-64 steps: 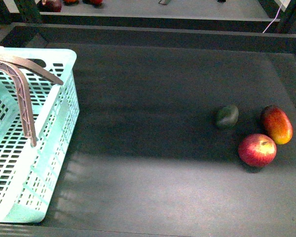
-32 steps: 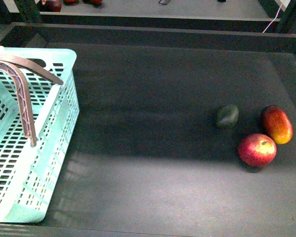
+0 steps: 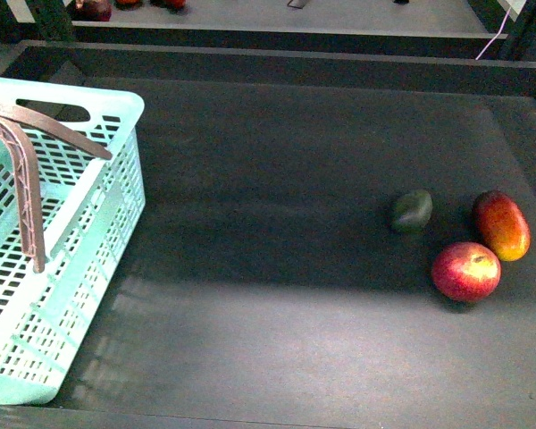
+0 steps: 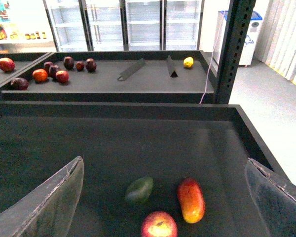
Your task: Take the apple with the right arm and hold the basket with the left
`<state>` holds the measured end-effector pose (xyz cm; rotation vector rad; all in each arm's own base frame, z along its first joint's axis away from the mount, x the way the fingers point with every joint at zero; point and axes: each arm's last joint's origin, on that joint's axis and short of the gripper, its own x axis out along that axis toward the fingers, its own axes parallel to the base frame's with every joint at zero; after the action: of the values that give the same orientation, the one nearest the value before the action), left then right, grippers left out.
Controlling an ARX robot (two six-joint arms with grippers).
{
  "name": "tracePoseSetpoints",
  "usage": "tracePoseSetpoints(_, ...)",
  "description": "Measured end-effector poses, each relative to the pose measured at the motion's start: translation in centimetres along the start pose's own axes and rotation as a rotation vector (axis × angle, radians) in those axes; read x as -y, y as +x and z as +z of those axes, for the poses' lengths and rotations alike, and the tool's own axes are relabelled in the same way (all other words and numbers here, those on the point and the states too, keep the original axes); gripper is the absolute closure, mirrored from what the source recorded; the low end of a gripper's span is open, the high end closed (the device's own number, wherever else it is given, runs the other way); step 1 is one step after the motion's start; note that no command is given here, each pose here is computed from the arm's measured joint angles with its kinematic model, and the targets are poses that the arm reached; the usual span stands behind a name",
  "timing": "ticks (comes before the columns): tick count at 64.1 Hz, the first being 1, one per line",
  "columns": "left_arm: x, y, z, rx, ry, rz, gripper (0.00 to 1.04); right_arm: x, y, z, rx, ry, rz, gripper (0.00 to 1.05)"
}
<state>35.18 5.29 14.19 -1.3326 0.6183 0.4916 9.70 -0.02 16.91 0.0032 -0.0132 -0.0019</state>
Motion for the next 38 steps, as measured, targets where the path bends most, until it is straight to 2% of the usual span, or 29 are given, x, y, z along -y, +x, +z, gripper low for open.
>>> tracePoseSetpoints(8,0.8,-1.7,-1.5,-0.005,0.035,-0.028,0.91,0.0,0.0,0.0,0.000,0.000,0.000,0.09)
tracePoseSetpoints(15,2.7,-3.9,-3.5,-0.030,0.088,-0.096,0.91,0.0,0.0,0.0,0.000,0.000,0.000,0.09)
tracePoseSetpoints(21,4.4,-6.1,-5.9,-0.075,0.147,-0.169,0.91,0.0,0.0,0.0,0.000,0.000,0.000,0.09)
tracePoseSetpoints(38,8.2,-9.0,-12.2,-0.210,0.292,-0.268,0.91,0.0,0.0,0.0,0.000,0.000,0.000,0.09)
